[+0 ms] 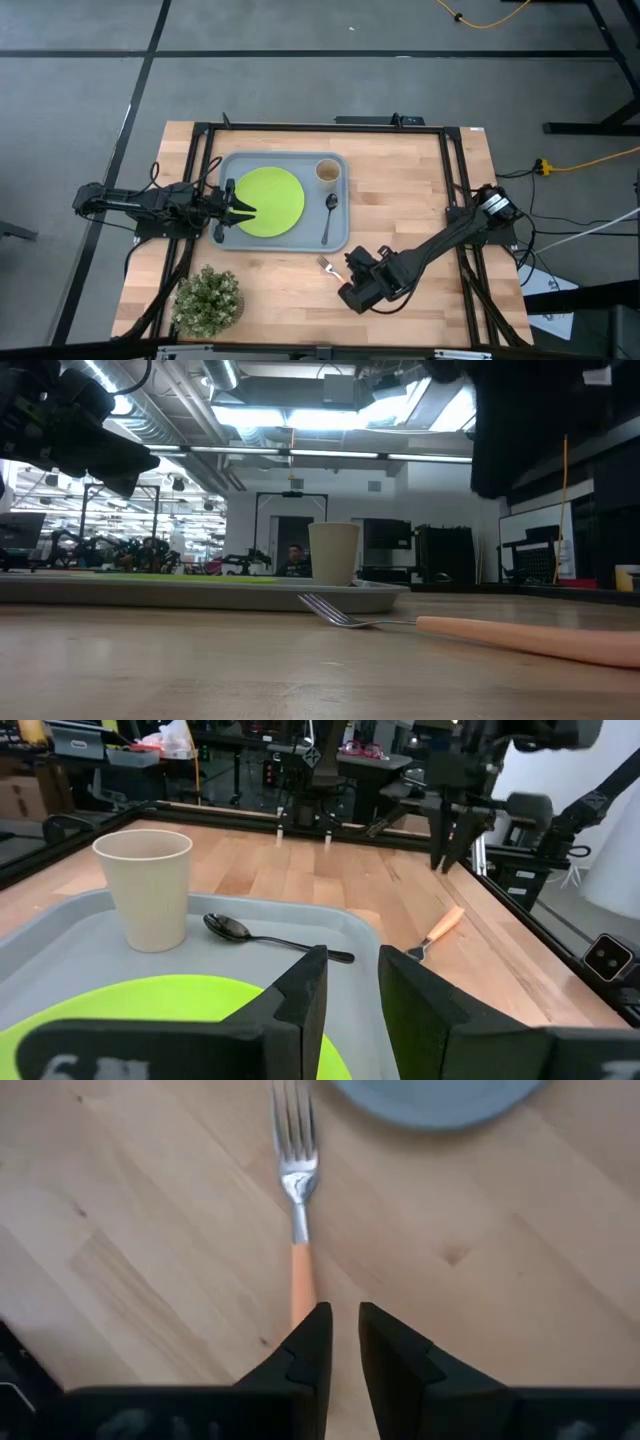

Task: Pick and place plate/cup/fork/spoon on tray
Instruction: Put the orange fork on the gray tray to the right of the green plate

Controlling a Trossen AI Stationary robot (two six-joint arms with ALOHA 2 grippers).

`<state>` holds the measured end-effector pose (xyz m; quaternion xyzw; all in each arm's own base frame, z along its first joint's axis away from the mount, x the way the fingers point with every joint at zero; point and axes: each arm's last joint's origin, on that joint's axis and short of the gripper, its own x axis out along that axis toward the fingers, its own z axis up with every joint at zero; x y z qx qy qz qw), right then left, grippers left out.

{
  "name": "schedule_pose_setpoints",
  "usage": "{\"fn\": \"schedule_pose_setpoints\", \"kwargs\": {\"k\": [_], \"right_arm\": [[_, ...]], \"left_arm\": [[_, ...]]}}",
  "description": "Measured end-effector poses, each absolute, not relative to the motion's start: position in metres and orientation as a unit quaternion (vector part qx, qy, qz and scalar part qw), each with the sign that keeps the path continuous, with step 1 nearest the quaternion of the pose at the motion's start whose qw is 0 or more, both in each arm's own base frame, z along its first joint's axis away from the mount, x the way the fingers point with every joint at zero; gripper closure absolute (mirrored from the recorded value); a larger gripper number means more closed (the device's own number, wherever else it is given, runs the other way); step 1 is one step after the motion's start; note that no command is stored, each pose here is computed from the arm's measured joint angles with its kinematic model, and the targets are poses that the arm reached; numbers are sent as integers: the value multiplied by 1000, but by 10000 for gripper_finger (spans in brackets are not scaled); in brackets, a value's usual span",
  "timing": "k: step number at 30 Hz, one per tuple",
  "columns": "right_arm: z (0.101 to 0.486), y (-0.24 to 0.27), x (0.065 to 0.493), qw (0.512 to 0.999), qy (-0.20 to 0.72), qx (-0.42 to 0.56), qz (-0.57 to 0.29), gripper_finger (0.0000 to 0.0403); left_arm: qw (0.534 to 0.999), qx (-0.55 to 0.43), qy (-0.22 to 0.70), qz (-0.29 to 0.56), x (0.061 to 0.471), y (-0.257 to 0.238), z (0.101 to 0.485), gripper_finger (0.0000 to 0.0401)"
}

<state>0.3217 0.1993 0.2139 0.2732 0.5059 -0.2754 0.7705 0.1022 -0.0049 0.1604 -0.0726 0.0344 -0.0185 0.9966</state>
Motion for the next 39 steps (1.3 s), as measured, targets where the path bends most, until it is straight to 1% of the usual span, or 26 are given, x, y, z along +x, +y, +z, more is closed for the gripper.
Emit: {"fn": "schedule_pose_setpoints", "kwargs": {"k": [5,8,20,23,28,30,33,39], "right_arm": [[191,205,326,744,543,273,-278,343],[184,205,326,727,555,282,-291,343],[183,216,325,741,541,287,-276,340],[183,216,326,742,539,288,-274,319],[181,217,333,755,529,294,-251,254],[175,219,336,758,531,287,-246,236],[161,219,338,752,550,268,-246,227],[136,221,346,759,564,232,-227,226]], "left_arm": [[997,-73,35,-18,102,-5,160,315],[997,-72,35,-18,102,-5,160,315],[997,-72,34,-18,102,-5,160,315],[997,-72,34,-18,102,-5,160,315],[997,-73,34,-18,102,-5,160,315],[997,-73,34,-18,102,-5,160,315],[997,-72,34,-18,102,-5,160,315],[997,-73,34,-18,102,-5,160,315]]}}
